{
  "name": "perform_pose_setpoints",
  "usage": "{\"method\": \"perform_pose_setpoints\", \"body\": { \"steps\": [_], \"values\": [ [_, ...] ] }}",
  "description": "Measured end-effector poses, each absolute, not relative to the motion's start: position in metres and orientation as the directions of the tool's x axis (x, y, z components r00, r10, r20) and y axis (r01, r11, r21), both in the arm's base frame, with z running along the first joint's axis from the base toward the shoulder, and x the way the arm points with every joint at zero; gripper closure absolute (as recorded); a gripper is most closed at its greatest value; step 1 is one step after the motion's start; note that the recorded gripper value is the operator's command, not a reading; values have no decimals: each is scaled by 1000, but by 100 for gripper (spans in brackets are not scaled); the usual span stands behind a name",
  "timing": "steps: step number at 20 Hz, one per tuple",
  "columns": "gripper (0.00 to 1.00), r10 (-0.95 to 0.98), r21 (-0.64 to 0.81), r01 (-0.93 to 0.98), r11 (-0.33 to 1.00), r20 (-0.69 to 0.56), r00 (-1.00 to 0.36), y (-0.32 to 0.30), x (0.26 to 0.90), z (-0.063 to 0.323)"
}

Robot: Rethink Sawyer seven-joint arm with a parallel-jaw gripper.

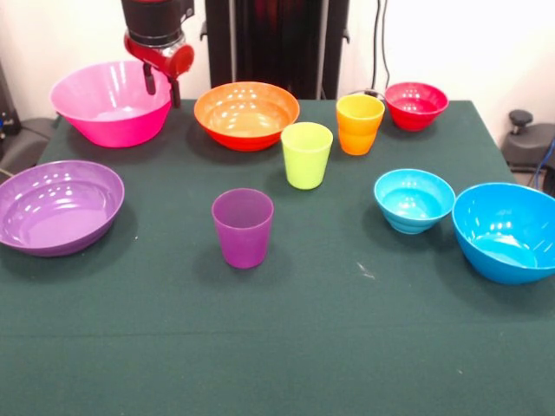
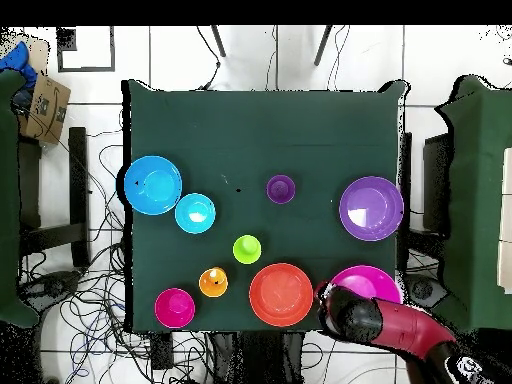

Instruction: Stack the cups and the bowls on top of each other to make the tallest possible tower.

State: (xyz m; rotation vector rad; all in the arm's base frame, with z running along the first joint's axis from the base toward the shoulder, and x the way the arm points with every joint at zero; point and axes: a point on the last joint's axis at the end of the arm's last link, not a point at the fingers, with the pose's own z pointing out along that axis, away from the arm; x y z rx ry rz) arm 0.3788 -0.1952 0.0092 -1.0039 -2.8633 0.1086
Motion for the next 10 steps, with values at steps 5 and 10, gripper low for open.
{"method": "perform_pose_setpoints", "body": {
  "steps": [5, 10],
  "values": [
    [0, 621, -105, 613, 783, 75, -780, -198, 375, 9],
    [0, 619, -105, 611, 784, 75, -782, -199, 375, 9]
  ]
}}
